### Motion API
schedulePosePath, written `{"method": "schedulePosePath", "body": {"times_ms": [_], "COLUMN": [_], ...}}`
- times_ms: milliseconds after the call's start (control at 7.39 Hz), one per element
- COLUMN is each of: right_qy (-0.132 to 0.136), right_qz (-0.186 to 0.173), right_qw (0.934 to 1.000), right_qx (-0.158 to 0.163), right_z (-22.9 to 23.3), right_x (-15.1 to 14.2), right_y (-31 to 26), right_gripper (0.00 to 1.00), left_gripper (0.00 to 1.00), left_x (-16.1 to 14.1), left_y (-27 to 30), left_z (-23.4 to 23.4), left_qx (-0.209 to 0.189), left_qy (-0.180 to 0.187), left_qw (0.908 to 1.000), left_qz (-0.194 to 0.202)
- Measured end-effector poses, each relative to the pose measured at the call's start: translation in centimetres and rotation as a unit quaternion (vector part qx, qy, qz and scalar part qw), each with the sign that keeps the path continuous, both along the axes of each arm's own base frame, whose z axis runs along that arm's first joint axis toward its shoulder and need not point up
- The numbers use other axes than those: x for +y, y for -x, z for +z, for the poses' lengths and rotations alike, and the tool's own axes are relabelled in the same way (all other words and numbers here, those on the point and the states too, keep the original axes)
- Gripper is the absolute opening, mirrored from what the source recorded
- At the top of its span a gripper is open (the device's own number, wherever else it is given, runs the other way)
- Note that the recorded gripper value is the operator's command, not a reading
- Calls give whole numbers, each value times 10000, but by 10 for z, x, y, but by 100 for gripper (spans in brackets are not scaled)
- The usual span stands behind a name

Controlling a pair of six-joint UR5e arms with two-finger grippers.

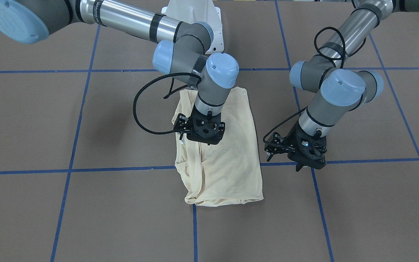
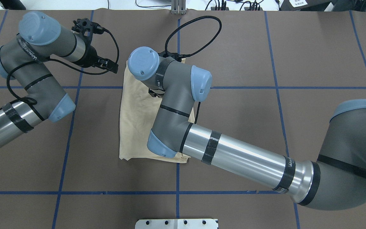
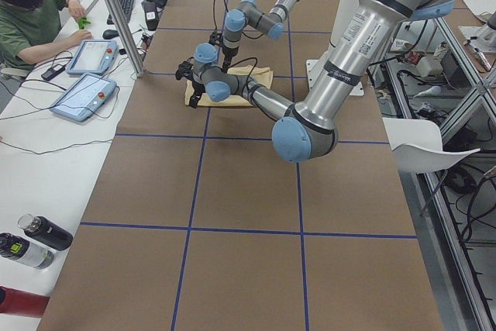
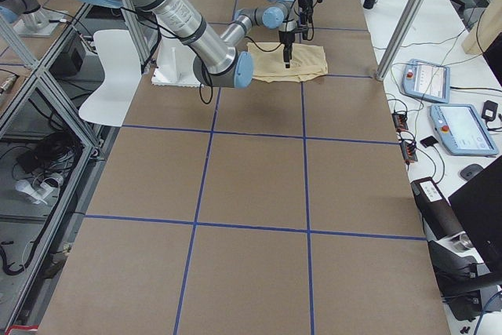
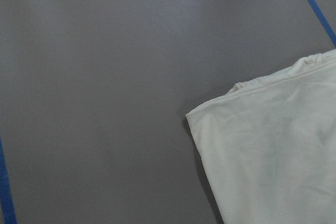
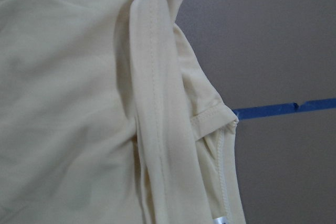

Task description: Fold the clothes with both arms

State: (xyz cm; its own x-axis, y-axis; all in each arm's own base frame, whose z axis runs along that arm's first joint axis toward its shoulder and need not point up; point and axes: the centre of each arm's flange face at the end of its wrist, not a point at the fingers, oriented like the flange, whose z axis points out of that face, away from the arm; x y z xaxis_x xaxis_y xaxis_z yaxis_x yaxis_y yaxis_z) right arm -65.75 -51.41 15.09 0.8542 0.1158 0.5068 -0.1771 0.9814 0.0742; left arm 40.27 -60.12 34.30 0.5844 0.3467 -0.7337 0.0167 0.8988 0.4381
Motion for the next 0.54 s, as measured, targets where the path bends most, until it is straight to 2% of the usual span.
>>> {"method": "schedulePosePath", "body": {"times_ms": [271, 541], "right_qy": [-126, -194], "right_qz": [-423, -635], "right_qw": [9988, 9972], "right_qx": [211, 340], "right_z": [6, 15], "right_x": [-1, -3], "right_y": [4, 8], "right_gripper": [100, 100], "left_gripper": [100, 100], "left_x": [1, 4], "left_y": [0, 0], "left_z": [-1, -5], "left_qx": [26, 83], "left_qy": [1, 7], "left_qw": [10000, 9999], "left_qz": [44, 116]}}
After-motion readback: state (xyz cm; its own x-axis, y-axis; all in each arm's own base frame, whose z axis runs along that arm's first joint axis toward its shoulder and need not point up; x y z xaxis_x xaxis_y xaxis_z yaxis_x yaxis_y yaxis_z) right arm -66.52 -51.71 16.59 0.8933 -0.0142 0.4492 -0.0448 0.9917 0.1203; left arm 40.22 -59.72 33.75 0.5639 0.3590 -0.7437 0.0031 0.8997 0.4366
